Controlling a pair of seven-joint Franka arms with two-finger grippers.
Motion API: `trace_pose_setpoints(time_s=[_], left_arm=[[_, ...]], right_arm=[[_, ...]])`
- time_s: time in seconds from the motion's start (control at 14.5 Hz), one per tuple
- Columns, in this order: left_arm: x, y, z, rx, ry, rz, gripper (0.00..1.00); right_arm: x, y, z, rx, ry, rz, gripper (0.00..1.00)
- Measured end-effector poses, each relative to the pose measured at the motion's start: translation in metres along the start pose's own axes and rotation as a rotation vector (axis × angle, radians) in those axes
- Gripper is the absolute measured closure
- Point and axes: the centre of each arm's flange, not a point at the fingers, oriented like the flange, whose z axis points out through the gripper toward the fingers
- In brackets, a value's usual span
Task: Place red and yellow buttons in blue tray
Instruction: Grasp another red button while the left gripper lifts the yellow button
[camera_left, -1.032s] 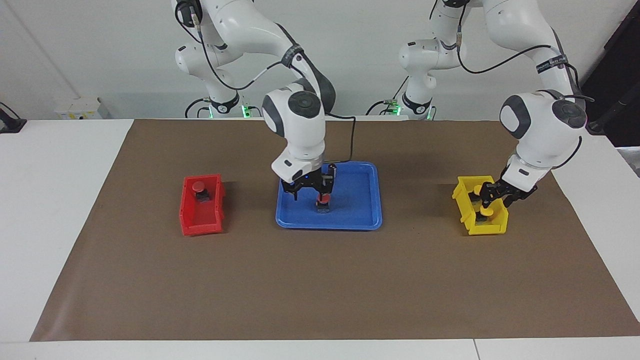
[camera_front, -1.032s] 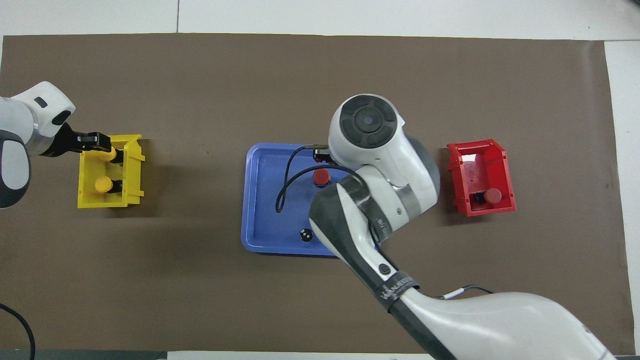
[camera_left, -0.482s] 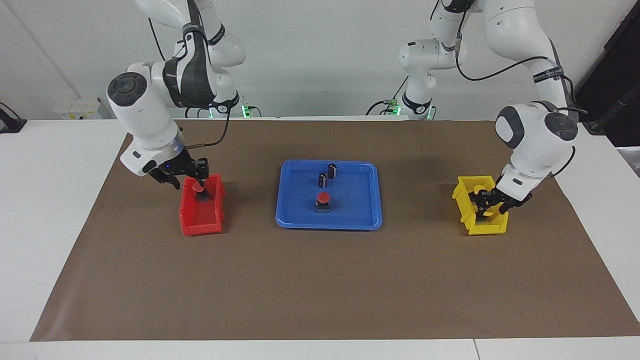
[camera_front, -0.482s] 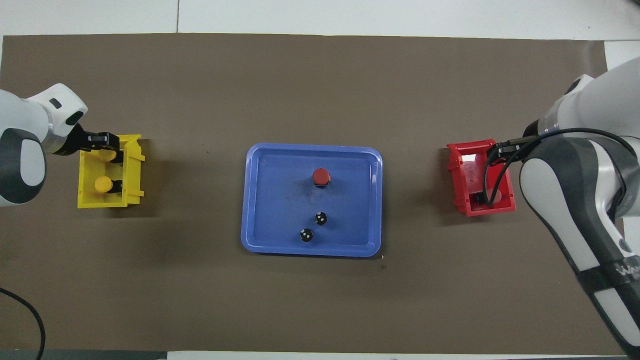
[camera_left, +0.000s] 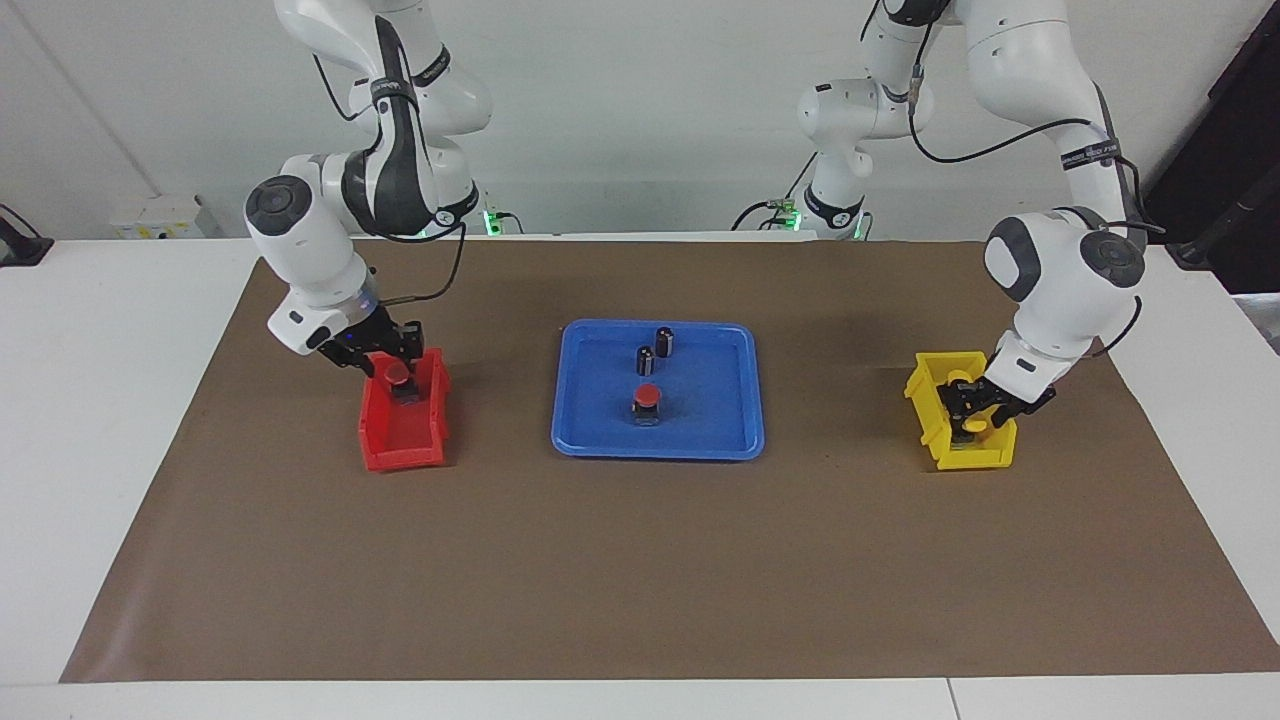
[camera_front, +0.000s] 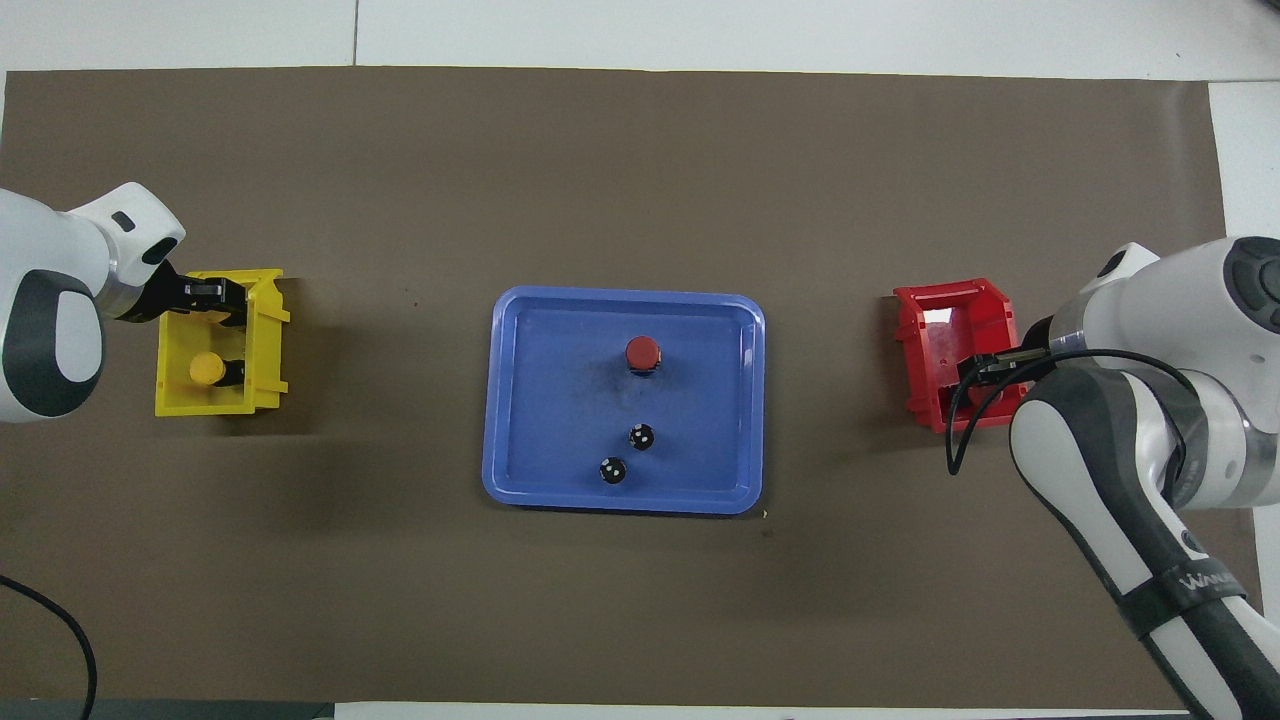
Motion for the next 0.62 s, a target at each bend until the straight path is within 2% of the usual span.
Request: trace_pose_setpoints(time_s=[0.14, 0.28, 0.41, 0.62], left_arm=[[0.0, 0.0, 0.0, 0.001, 0.005, 0.0, 0.59], [0.002, -0.001, -0.003, 0.001, 0.013, 0.0, 0.59], [0.013, -0.002, -0.028, 0.0, 0.005, -0.001, 0.59], [0.036, 0.017, -0.132, 0.046, -0.038, 0.055, 0.59]], right_arm=[[-0.007, 0.001, 0.005, -0.002, 0.025, -0.02, 0.37], [-0.01, 0.001, 0.01, -0.006, 0.056, -0.027, 0.38], [-0.01, 0.0, 0.012, -0.009, 0.078, -0.031, 0.39], [-0.01, -0.001, 0.014, -0.011, 0.094, -0.034, 0.39]])
